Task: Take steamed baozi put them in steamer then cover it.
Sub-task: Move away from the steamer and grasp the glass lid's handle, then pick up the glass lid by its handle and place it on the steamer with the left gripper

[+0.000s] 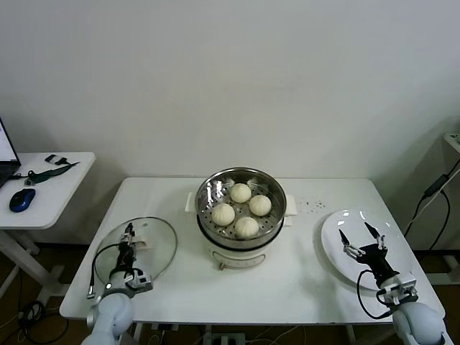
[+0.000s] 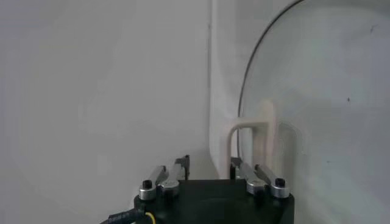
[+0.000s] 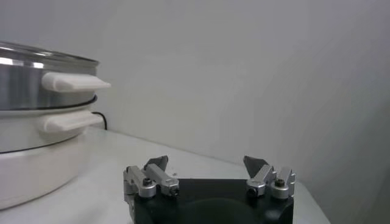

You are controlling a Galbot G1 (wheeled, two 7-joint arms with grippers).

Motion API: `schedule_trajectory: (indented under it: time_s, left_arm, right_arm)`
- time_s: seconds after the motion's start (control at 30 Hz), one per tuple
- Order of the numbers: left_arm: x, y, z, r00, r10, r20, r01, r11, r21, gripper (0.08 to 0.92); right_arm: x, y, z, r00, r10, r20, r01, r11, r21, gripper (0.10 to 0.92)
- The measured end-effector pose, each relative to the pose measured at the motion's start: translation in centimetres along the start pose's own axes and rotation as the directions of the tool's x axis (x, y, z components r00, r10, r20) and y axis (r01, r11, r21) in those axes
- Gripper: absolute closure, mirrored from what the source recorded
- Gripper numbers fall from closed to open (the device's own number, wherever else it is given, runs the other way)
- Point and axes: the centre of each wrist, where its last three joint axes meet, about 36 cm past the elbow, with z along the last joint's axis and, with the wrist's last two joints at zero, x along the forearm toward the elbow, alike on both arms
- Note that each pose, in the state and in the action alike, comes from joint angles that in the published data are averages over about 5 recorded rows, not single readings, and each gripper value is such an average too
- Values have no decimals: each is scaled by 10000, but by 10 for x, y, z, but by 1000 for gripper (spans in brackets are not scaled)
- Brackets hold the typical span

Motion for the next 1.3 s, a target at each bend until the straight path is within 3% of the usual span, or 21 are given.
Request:
schedule_trajectory:
  time_s: [0.2, 0.3, 0.67, 1.0, 1.3]
  left_arm:
    - [0, 5, 5, 9999, -115, 91, 113, 9998, 179, 806]
    - [2, 11, 8, 9995, -275, 141, 272, 9993, 241, 846]
    - [27, 62, 31, 9904, -1346, 299, 1341, 9908, 183, 848]
    - [61, 135, 35, 9657, -2521, 616, 2546, 9664, -360, 848]
    - [71, 200, -12, 9362, -3216, 1418, 3314, 9421, -512, 848]
  right_arm:
    - [-1, -2, 2, 10000, 42, -24, -42, 9999, 105, 200]
    - [-1, -4, 3, 10000, 68, -33, -67, 9999, 152, 200]
    - [-6, -15, 3, 9998, 163, -63, -160, 9992, 369, 200]
    - [-15, -23, 2, 9998, 194, -56, -190, 9981, 583, 200]
    - [-25, -24, 3, 9999, 160, -52, -156, 9974, 702, 200]
